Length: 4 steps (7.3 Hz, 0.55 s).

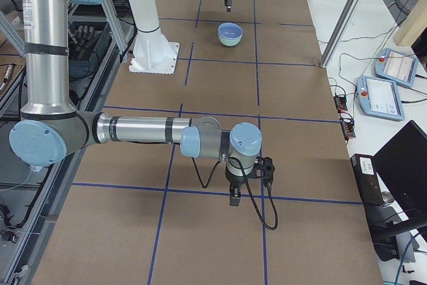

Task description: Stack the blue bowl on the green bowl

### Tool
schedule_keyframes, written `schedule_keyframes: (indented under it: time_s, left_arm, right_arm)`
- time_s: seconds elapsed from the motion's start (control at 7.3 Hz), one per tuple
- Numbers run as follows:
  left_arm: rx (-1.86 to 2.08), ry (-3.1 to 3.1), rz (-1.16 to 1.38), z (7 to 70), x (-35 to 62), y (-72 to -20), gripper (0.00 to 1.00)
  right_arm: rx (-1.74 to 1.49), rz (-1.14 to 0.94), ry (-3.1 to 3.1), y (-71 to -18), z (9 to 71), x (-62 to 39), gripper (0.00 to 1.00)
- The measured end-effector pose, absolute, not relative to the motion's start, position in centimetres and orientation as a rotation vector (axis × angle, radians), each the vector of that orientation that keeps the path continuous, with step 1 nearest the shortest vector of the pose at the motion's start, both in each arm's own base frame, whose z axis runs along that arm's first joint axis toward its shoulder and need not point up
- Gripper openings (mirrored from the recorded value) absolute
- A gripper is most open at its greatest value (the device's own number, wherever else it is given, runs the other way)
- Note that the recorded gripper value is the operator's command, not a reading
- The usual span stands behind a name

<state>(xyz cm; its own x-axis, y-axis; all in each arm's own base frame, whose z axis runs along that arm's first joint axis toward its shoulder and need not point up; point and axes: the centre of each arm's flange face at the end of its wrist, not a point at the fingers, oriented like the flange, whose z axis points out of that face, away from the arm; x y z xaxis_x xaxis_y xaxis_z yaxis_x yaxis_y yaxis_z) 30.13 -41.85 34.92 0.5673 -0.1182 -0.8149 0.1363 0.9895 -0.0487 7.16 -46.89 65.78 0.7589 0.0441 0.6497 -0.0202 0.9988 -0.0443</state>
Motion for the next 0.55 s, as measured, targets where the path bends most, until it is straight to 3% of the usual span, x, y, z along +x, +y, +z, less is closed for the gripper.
schedule_keyframes:
  time_s: [0.55]
  left_arm:
    - [0.212,0.778,0.207,53.1,5.7,-44.1,1.00]
  right_arm:
    - [-0.036,0.035,-0.708,-46.9,65.8,7.1,1.00]
